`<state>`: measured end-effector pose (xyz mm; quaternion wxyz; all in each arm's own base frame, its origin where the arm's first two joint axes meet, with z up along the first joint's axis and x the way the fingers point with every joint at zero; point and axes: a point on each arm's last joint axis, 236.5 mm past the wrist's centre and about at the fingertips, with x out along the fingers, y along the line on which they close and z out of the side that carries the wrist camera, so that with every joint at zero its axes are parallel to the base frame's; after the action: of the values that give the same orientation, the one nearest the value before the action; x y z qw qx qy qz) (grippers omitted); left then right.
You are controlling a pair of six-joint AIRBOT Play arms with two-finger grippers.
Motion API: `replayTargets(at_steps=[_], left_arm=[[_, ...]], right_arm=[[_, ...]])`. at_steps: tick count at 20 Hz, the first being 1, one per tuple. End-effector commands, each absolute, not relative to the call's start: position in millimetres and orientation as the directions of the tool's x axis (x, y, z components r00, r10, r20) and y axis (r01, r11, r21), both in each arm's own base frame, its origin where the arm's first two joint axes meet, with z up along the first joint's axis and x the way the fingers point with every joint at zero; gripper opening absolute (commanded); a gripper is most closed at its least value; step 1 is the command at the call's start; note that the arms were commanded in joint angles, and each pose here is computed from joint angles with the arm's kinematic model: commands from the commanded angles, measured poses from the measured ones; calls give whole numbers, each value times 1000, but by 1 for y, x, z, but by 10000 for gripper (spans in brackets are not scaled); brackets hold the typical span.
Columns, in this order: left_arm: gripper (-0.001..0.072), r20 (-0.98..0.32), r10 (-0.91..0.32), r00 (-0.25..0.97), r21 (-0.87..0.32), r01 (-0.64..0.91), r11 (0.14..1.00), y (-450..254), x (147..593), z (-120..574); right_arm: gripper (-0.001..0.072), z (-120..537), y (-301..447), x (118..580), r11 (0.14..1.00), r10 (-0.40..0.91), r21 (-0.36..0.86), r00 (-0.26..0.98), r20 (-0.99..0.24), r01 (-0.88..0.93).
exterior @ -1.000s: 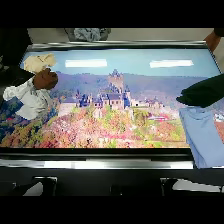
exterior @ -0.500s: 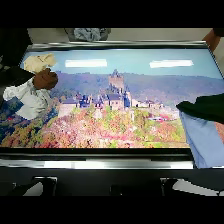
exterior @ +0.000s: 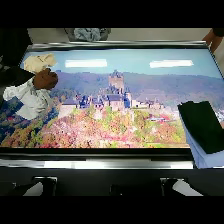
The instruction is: Fold the shirts.
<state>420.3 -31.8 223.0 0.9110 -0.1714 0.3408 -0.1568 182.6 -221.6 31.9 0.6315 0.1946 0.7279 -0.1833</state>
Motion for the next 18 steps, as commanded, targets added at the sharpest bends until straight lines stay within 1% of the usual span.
replayTargets(at_steps=[1,5,6,7,8,9,10,11,12,13,14,15,16,17,18], left_arm=[[29,-566,-403,719,-418,171,892,-32,419,224],[28,-551,-424,719,-440,181,880,-37,419,228],[28,-549,-425,719,-442,182,878,-37,420,228],[28,-549,-425,719,-442,182,878,-37,420,228],[28,-549,-425,719,-442,182,878,-37,420,228],[28,-549,-425,719,-442,182,878,-37,420,228],[28,-549,-425,720,-442,182,879,-37,420,228],[28,-547,-424,721,-441,182,879,-37,420,229],[27,-542,-423,726,-437,186,880,-37,421,233],[26,-531,-420,736,-429,194,882,-37,423,240],[25,-526,-398,752,-391,202,898,-35,429,249],[25,-536,-343,771,-321,189,928,-30,437,257],[24,-565,-253,786,-237,139,961,-20,447,260],[24,-597,-126,792,-120,68,990,-6,459,260],[24,-614,-4,789,-5,1,1000,6,470,259]], right_arm=[[51,1,-221,164,846,35,-70,-186,-982,528],[56,-13,-214,157,835,54,-70,-208,-977,546],[111,-13,-215,157,830,53,-72,-208,-977,553],[306,-12,-215,156,830,50,-77,-212,-976,552],[518,-11,-218,154,838,39,-89,-221,-975,539],[662,-5,-226,151,864,5,-116,-237,-971,491],[692,10,-237,146,884,-36,-152,-261,-965,441],[693,32,-258,150,888,-121,-218,-252,-960,406],[693,67,-287,166,876,-247,-300,-184,-951,378],[693,114,-315,198,845,-392,-376,-38,-919,380],[691,170,-334,240,806,-528,-442,141,-837,395],[690,240,-338,292,764,-639,-514,354,-682,388],[689,305,-317,342,732,-664,-590,549,-507,340],[688,350,-278,384,709,-619,-643,693,-370,290],[688,374,-229,420,706,-533,-670,795,-289,229]])
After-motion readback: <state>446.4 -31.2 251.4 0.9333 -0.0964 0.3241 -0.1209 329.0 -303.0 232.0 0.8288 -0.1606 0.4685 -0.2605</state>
